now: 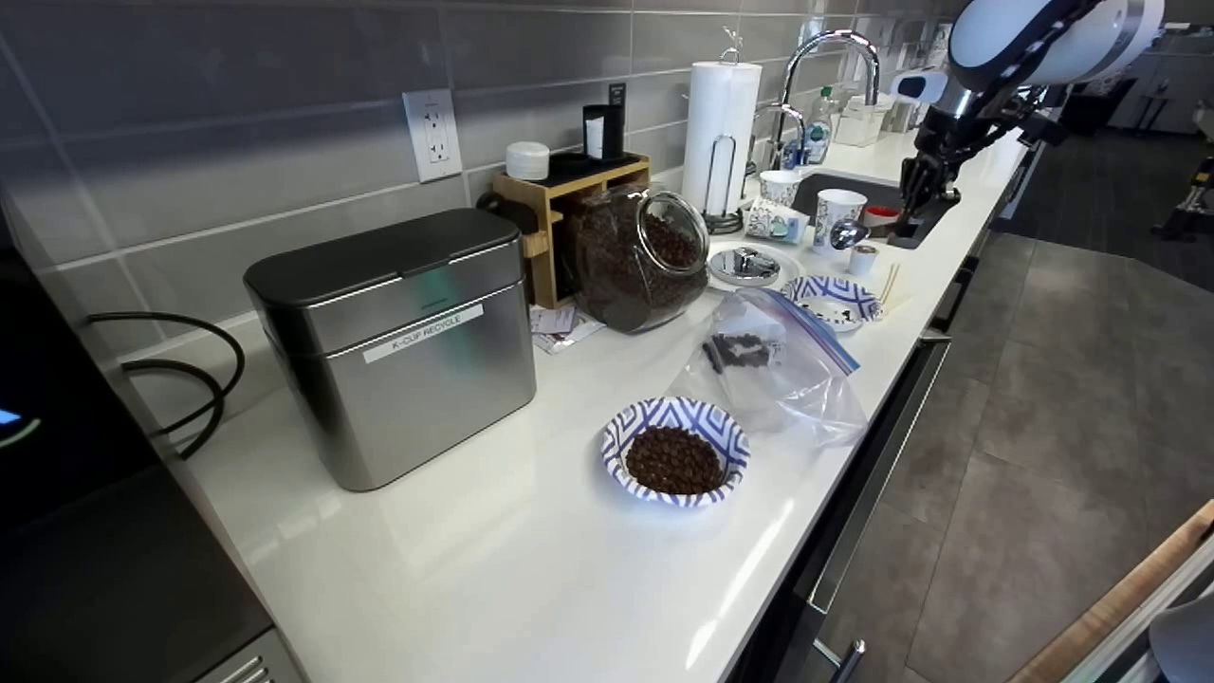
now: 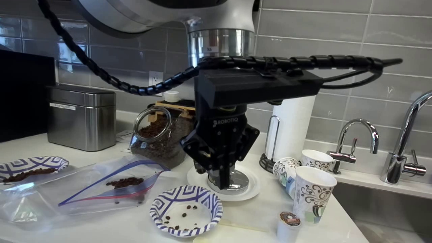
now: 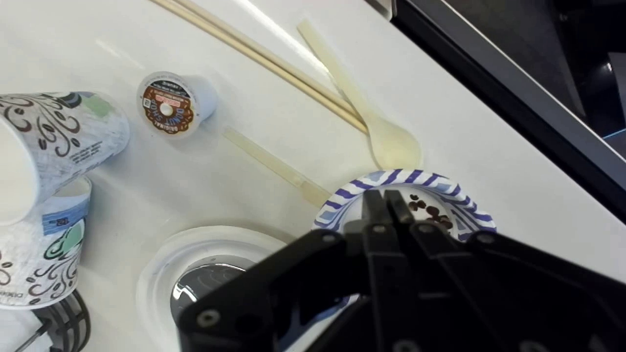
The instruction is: Put some of the contents in the jar on the plate
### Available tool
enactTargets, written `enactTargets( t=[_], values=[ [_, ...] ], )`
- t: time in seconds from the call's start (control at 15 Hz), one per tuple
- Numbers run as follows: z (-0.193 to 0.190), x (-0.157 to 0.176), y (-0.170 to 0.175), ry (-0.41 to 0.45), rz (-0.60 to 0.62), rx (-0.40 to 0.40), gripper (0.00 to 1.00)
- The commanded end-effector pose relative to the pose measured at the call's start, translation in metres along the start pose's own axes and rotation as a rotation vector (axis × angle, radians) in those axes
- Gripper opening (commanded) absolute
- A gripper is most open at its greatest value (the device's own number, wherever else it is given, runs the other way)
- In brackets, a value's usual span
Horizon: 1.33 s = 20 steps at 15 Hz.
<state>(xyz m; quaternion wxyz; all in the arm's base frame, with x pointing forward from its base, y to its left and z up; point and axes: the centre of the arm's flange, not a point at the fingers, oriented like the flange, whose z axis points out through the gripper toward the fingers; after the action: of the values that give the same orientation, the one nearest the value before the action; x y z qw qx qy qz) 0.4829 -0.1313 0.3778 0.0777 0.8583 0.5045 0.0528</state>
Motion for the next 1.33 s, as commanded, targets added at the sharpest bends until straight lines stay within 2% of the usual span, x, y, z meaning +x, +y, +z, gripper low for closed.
enactTargets(
  t=[0.0,0.4,0.73,1.27],
  values=[
    [-0.005,-0.007,-0.021,-0.008,-0.044,-0.068,0.01],
    [-0.009,-0.011,-0.031,-0.005,-0.066,-0.148,0.01],
    [-0.011,-0.012,-0.035,-0.004,-0.086,-0.165,0.01],
    [-0.012,-0.02,-0.026,0.084,-0.078,-0.064,0.01]
  ],
)
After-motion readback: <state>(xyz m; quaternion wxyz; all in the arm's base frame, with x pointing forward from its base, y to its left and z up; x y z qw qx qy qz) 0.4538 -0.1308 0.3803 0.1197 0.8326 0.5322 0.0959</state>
